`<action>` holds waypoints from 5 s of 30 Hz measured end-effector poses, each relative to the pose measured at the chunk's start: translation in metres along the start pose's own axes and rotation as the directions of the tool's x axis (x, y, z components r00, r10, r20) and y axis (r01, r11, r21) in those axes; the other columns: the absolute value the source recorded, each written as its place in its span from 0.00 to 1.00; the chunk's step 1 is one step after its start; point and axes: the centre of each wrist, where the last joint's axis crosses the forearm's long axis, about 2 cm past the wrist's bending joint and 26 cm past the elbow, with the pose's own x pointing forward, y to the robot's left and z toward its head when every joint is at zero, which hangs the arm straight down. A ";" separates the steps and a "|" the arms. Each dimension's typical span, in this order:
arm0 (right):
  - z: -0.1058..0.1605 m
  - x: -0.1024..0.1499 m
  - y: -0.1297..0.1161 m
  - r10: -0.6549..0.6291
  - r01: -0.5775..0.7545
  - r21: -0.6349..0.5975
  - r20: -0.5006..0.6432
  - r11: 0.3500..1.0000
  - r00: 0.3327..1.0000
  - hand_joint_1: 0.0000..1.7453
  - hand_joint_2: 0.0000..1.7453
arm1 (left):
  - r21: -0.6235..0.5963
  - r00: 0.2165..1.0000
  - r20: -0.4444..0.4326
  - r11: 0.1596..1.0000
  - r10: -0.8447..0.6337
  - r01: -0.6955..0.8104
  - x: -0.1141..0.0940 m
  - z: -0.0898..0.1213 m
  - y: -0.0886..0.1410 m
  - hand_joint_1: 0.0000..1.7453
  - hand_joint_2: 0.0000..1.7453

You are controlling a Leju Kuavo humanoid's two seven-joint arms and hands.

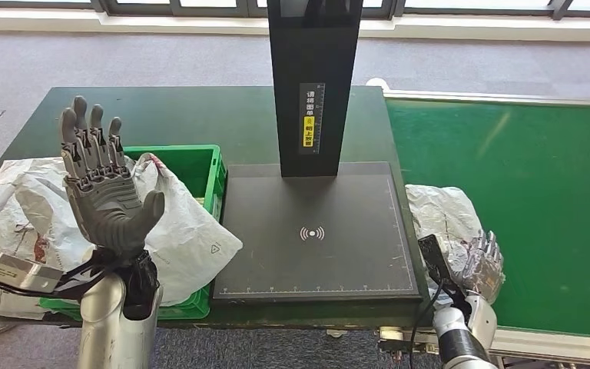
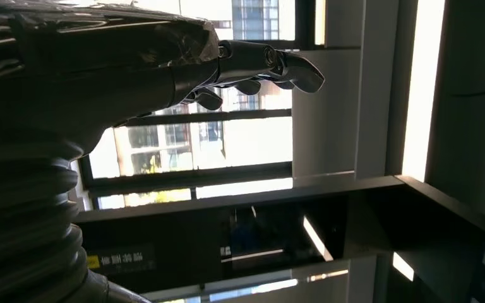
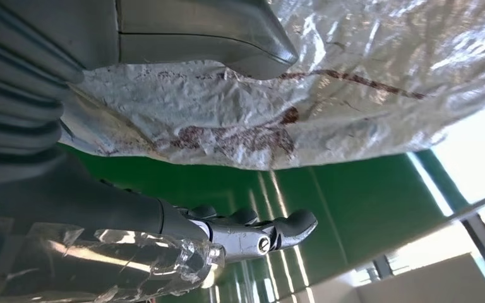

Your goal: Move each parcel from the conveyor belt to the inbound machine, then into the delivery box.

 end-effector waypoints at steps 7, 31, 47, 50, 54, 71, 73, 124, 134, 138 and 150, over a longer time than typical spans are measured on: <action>-0.002 -0.002 0.005 0.040 -0.022 0.128 -0.138 0.991 0.990 0.00 1.00 | -0.075 0.994 -0.028 0.992 0.103 -0.105 0.001 0.004 -0.002 0.00 1.00; -0.010 0.005 0.006 0.083 -0.033 0.278 -0.171 0.960 0.982 1.00 1.00 | -0.125 0.993 -0.064 0.986 0.098 -0.106 0.000 0.005 -0.003 0.00 1.00; 0.000 0.011 -0.005 -0.377 0.419 -0.242 0.202 0.875 0.904 1.00 1.00 | -0.093 0.998 -0.036 0.994 0.053 -0.056 0.004 0.013 -0.001 0.00 1.00; 0.002 0.013 -0.010 -0.380 0.432 -0.289 0.221 0.854 0.898 1.00 1.00 | -0.094 0.998 -0.036 0.994 0.053 -0.056 0.004 0.013 -0.001 0.00 1.00; 0.012 0.018 -0.025 -0.357 0.446 -0.434 0.273 0.783 0.893 1.00 1.00 | -0.096 0.998 -0.035 0.994 0.054 -0.057 0.004 0.012 -0.001 0.00 1.00; 0.056 0.163 -0.048 -0.368 0.584 0.010 0.784 0.812 0.499 1.00 1.00 | -0.133 0.995 -0.043 0.986 0.095 -0.100 0.000 0.015 -0.005 0.00 1.00; 0.061 0.173 -0.042 -0.406 0.578 0.082 0.791 0.812 0.458 1.00 1.00 | -0.136 0.994 -0.047 0.985 0.099 -0.105 -0.002 0.015 -0.006 0.00 1.00; 0.079 0.170 0.004 -0.380 0.529 0.016 0.715 0.848 0.587 0.00 0.00 | -0.185 0.987 -0.124 0.975 0.099 -0.121 -0.021 0.022 -0.035 0.00 1.00; 0.079 0.171 -0.002 -0.297 0.538 -0.073 0.768 0.840 0.568 0.00 0.00 | -0.218 0.981 -0.177 0.969 0.074 -0.112 -0.024 0.022 -0.043 0.00 1.00; 0.079 0.172 -0.007 -0.272 0.547 -0.102 0.783 0.831 0.560 0.00 0.00 | -0.238 0.976 -0.207 0.965 0.061 -0.111 -0.028 0.024 -0.049 0.00 1.00; 0.080 0.171 -0.130 0.024 0.680 -0.436 0.851 0.589 0.525 0.00 0.00 | -0.484 0.814 -0.459 0.868 -0.356 0.107 -0.087 0.057 -0.120 0.00 1.00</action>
